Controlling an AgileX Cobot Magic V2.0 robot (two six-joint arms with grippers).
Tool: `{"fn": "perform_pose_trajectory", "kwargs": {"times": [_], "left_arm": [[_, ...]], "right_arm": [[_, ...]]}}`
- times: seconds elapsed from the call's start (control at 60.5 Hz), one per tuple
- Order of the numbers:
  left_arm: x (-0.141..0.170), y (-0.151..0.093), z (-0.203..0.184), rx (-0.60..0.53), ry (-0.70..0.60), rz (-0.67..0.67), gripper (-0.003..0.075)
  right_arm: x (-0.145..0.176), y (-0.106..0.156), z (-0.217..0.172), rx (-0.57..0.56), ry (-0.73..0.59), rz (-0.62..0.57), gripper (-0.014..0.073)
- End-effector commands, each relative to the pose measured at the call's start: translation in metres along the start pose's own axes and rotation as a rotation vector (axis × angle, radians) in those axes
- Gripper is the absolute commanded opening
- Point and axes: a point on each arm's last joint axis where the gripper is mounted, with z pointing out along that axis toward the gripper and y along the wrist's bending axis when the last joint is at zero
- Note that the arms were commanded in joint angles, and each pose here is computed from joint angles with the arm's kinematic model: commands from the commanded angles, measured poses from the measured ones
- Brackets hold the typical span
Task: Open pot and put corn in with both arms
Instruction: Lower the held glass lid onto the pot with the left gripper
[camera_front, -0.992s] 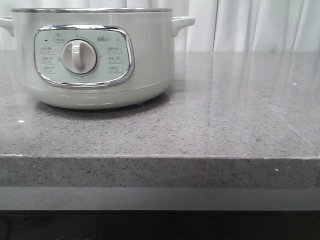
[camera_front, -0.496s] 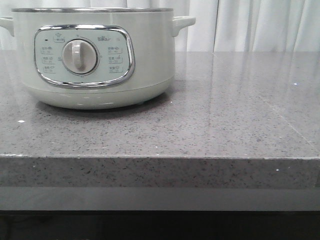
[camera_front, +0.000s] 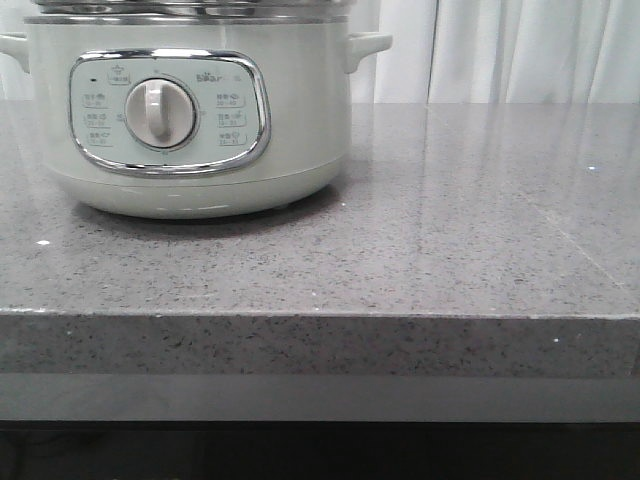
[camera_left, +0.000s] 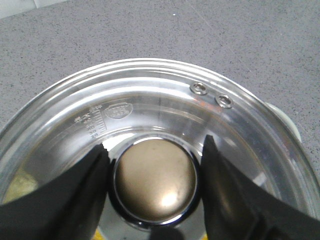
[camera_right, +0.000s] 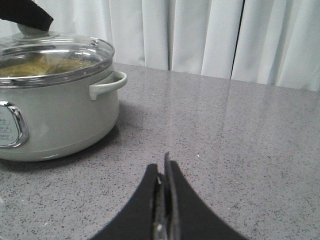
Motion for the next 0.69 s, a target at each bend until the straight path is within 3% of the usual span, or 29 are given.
{"fn": "perform_pose_trajectory", "kwargs": {"times": [0.0, 0.678], "left_arm": [[-0.028, -0.003, -0.029, -0.01, -0.21, -0.006, 0.0262], [-0.019, 0.011, -0.03, -0.031, -0.118, -0.022, 0.0262]], "right_arm": [[-0.015, -0.002, -0.001, 0.023, -0.102, -0.014, -0.0064], [-0.015, -0.002, -0.001, 0.022, -0.101, -0.014, -0.0064]]}}
